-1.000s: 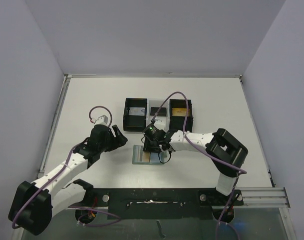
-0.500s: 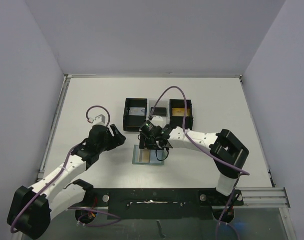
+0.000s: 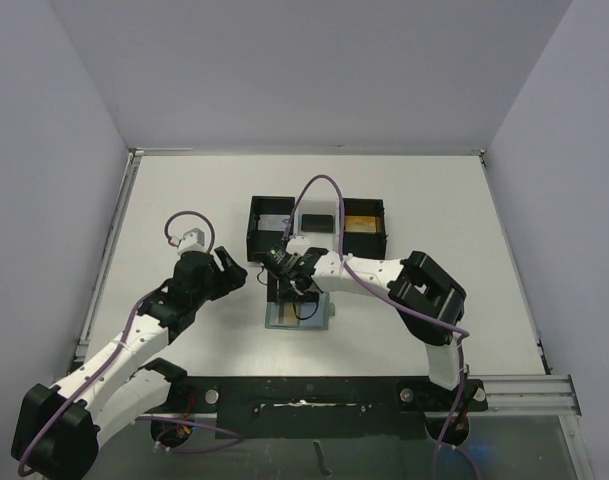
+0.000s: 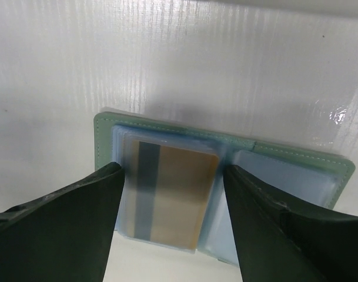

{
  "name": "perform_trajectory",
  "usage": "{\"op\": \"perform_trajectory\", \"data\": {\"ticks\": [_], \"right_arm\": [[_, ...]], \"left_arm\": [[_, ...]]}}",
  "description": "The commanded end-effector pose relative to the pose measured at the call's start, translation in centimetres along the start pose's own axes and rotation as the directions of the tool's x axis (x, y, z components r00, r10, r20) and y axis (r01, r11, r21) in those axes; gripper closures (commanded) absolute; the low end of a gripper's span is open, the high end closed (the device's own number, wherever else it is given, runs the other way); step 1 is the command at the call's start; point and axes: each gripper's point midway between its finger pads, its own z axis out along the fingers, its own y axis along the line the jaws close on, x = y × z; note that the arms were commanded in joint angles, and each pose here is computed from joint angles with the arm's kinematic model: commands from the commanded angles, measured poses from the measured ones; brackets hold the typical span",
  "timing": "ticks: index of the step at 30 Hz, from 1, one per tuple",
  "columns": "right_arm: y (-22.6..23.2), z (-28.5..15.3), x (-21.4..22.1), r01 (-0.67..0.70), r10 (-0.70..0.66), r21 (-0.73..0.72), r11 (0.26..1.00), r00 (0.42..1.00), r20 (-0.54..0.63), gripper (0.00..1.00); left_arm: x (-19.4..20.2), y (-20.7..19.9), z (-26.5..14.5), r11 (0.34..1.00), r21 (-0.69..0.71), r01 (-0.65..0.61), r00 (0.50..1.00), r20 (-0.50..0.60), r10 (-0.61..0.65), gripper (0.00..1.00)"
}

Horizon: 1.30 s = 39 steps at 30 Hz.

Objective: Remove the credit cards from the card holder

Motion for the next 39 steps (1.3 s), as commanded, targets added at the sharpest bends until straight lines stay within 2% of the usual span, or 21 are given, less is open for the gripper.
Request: {"op": "perform_trajectory", "data": {"ticks": [1,4,7,10,14,22,24,29,35,39], "right_arm": [[-0.4,0.3,0.7,0.010,-0.010,0.033,0.999,1.000,-0.018,0.34],[-1.0,0.3,1.1,0.008,-0.007,0.046,0.999,1.000,-0.021,0.43],[-0.8,0.1,1.1,-0.001,0.001,0.001,1.000,1.000,-0.010,0.51],[-0.4,-0.4,0.7,-0.030,0.031,-0.070,0.997,1.000,0.005,0.56],[-0.1,-0.6,0.4,-0.073,0.076,-0.162,0.984,0.997,0.011,0.63],[-0.5,-0.5,0.8,-0.143,0.152,-0.262,0.954,0.988,0.016,0.63],[-0.8,-0.6,0.7,-0.141,0.151,-0.246,0.959,0.988,0.023,0.60],[-0.6,-0.6,0.6,-0.126,0.136,-0.243,0.962,0.990,0.025,0.59],[-0.1,-0.2,1.2,-0.129,0.137,-0.265,0.956,0.991,0.010,0.75],[0.2,-0.3,1.7,-0.170,0.180,-0.324,0.931,0.984,0.002,0.87]], "left_arm": [[-1.2,-1.1,0.0,0.999,0.030,0.012,0.999,0.031,-0.013,0.34],[-1.0,-1.2,0.0,0.999,0.034,0.009,1.000,0.023,-0.010,0.34],[-0.7,-1.7,0.2,0.998,0.063,0.000,1.000,0.008,0.000,0.34],[-0.1,-3.1,0.4,0.990,0.138,-0.021,0.999,-0.027,0.025,0.34],[2.1,-5.3,0.6,0.962,0.272,-0.029,0.989,-0.134,0.068,0.35],[6.7,-6.1,0.0,0.926,0.377,-0.003,0.938,-0.321,0.134,0.41],[7.7,-5.2,0.3,0.943,0.331,0.012,0.924,-0.365,0.116,0.45],[9.5,-4.3,0.9,0.955,0.293,0.047,0.899,-0.429,0.088,0.65],[11.0,-4.0,1.0,0.948,0.312,0.061,0.875,-0.473,0.100,0.78],[10.5,-4.3,1.0,0.945,0.326,0.041,0.889,-0.444,0.115,0.80]]}}
